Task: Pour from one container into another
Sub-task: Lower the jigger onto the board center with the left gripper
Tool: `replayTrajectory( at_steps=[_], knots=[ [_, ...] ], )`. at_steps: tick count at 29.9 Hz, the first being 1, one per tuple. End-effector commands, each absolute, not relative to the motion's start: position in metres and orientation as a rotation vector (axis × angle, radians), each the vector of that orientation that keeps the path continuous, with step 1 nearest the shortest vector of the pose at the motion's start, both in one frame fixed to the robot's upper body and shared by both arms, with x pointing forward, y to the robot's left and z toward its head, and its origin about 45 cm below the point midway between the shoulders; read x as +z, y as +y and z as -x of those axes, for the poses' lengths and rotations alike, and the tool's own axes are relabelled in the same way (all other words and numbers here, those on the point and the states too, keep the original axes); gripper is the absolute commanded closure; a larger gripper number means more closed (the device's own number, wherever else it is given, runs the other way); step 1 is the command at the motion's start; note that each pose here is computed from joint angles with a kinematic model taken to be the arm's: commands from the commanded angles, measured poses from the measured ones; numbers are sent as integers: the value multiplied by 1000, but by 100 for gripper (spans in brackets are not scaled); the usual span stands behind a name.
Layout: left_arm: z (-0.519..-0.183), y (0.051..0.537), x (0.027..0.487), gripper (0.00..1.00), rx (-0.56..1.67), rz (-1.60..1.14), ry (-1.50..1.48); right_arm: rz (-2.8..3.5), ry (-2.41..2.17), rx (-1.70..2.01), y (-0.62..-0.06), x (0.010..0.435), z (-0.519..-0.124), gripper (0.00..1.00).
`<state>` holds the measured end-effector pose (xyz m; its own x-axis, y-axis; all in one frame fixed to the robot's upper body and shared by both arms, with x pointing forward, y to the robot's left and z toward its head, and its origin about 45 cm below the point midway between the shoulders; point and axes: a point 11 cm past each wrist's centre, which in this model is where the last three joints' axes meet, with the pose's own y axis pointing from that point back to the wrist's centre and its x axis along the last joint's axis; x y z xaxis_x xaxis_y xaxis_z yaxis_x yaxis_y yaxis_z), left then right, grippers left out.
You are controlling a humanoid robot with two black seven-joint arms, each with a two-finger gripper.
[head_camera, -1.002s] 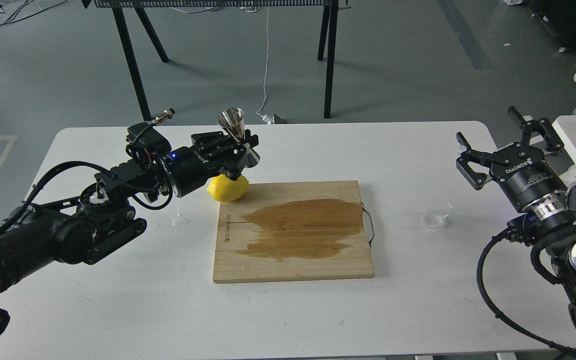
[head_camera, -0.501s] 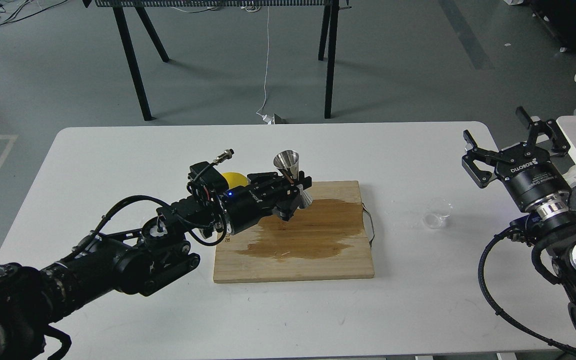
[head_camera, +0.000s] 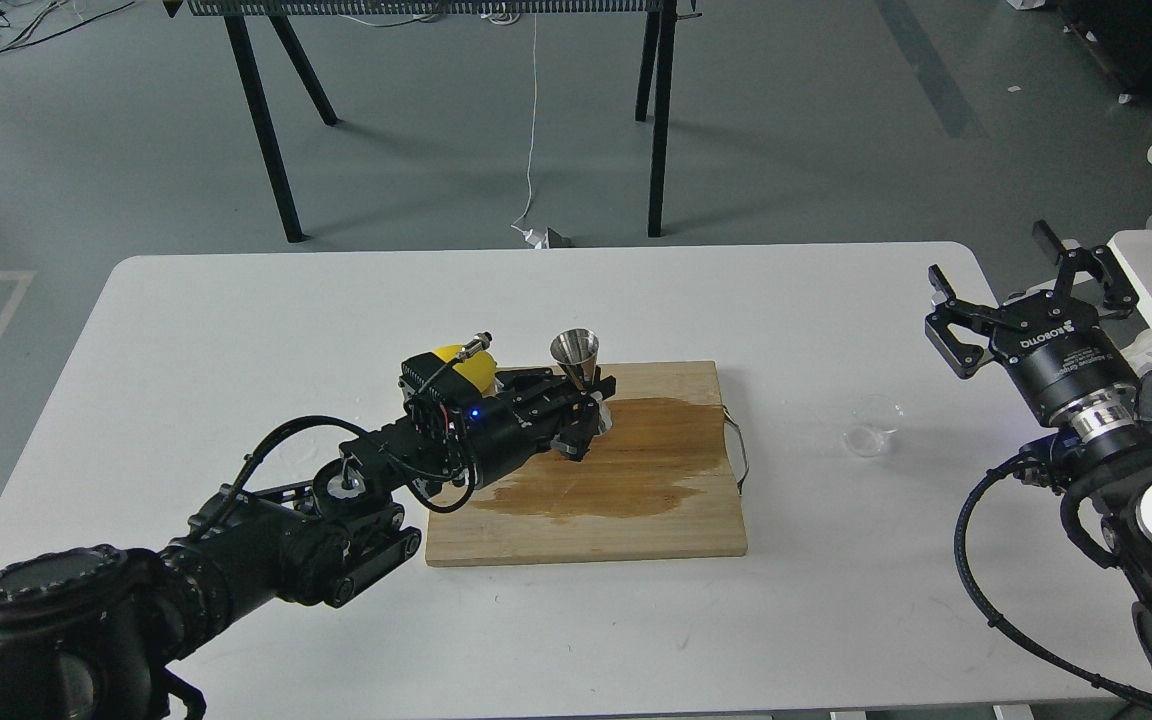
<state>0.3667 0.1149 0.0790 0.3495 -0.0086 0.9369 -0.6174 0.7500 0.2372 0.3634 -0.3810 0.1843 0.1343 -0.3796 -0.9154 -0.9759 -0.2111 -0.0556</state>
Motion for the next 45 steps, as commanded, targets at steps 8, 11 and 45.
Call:
replayTrajectory(
  at_steps=[8,11,45],
  knots=[
    [-367,127,70,88,434,-679,-1147,1702,1321,1062,-380,184,-363,1],
    [-365,129,67,87,434,-687,-1143,1700,1323,1061,-381,184,-363,1],
    [-354,122,63,44,430,-658,-1121,1686,1329,1053,-385,184,-362,1]
  ],
)
